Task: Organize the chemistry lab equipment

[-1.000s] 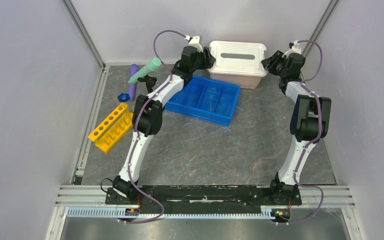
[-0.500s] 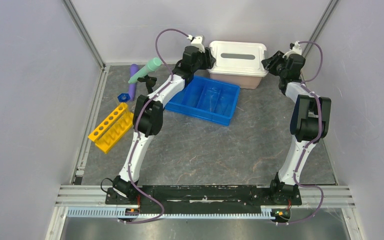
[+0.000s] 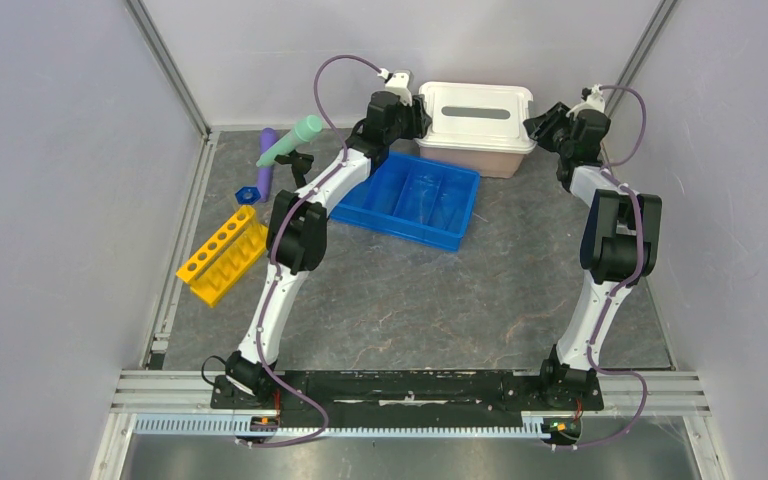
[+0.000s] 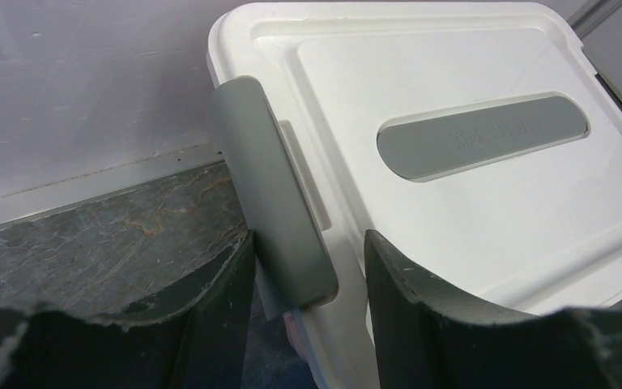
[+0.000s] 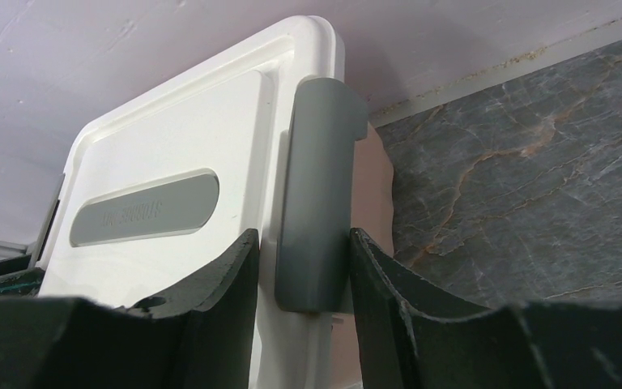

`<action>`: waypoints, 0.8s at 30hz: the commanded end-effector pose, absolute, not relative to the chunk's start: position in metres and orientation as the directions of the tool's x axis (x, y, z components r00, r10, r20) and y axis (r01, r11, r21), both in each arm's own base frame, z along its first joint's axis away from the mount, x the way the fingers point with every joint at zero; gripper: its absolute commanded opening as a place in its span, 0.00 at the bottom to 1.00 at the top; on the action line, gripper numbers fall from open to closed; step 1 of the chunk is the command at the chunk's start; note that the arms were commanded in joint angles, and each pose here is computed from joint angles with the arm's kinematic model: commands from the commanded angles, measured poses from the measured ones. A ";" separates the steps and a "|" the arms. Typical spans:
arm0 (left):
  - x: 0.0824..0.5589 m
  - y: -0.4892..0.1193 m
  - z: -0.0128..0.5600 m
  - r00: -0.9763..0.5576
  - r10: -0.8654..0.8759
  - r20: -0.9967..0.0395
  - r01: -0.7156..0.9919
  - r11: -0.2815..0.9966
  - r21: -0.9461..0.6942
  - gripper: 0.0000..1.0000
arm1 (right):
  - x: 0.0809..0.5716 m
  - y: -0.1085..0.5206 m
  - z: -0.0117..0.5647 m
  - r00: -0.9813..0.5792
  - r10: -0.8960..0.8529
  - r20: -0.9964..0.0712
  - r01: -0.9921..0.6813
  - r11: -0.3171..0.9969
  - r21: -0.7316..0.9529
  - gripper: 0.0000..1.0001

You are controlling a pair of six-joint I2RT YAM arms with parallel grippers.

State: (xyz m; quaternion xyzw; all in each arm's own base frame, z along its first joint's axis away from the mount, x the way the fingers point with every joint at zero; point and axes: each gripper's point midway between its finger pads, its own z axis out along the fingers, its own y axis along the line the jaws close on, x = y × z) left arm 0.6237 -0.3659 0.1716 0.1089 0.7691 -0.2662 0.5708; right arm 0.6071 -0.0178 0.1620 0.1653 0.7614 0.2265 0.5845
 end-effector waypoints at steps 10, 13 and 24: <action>0.589 -0.411 0.219 -0.262 -0.098 -0.960 0.566 0.790 -0.235 0.76 | 0.584 0.027 0.115 -0.402 0.622 -0.672 0.042 0.746 0.665 0.40; 0.586 -0.405 0.235 -0.253 -0.096 -0.963 0.553 0.802 -0.226 0.80 | 0.584 0.026 0.116 -0.381 0.651 -0.657 0.057 0.725 0.686 0.40; 0.564 -0.416 0.268 -0.272 -0.138 -0.952 0.617 0.734 -0.283 0.87 | 0.586 0.037 0.116 -0.373 0.705 -0.603 0.053 0.665 0.745 0.40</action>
